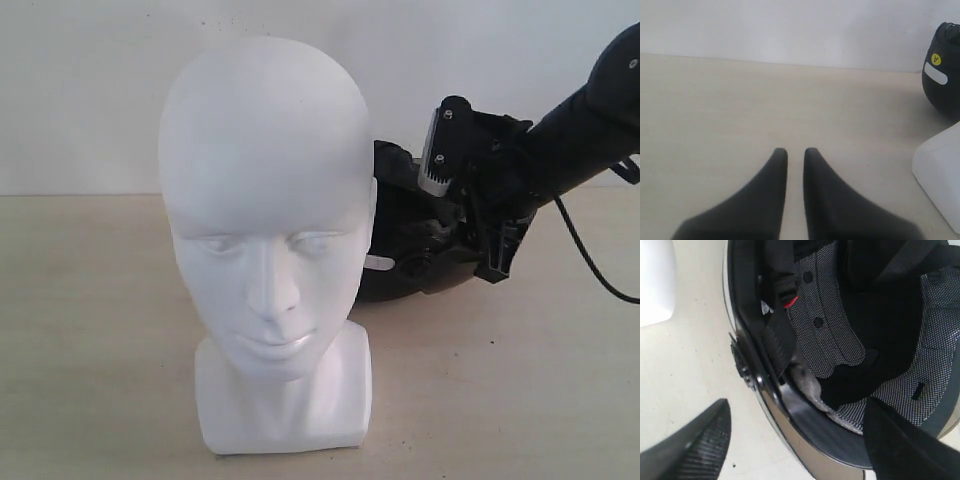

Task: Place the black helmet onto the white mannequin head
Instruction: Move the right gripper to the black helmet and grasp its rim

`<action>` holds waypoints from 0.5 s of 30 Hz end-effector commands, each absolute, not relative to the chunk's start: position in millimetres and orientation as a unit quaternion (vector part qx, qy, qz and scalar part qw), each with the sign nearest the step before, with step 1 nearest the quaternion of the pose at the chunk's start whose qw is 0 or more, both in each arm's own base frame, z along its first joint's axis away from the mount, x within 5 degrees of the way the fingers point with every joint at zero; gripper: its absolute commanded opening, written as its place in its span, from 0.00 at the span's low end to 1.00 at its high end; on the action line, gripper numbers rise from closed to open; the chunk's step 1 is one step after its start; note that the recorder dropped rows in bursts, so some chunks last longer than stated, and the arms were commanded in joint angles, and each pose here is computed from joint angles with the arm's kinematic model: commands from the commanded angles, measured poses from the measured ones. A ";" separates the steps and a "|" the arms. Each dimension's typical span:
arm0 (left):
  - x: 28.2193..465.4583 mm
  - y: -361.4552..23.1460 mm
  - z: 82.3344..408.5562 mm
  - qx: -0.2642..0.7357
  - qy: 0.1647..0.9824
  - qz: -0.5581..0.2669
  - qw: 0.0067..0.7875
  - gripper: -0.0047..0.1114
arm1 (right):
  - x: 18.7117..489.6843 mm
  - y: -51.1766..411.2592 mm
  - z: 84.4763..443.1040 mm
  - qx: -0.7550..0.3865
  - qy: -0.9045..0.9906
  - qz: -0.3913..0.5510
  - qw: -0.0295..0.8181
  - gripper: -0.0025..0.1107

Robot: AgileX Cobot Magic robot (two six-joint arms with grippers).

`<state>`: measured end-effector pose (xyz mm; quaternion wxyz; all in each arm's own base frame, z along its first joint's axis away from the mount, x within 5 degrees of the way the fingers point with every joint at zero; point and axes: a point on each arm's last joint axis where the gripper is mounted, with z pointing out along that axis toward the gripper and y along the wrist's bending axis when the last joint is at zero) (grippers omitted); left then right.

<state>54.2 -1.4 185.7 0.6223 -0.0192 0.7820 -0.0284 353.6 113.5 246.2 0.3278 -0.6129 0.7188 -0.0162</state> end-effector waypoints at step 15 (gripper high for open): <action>54.1 -1.4 184.8 -0.024 0.782 -0.032 0.622 0.15 | 370.6 121.1 219.9 -0.654 0.688 -0.021 0.314 0.64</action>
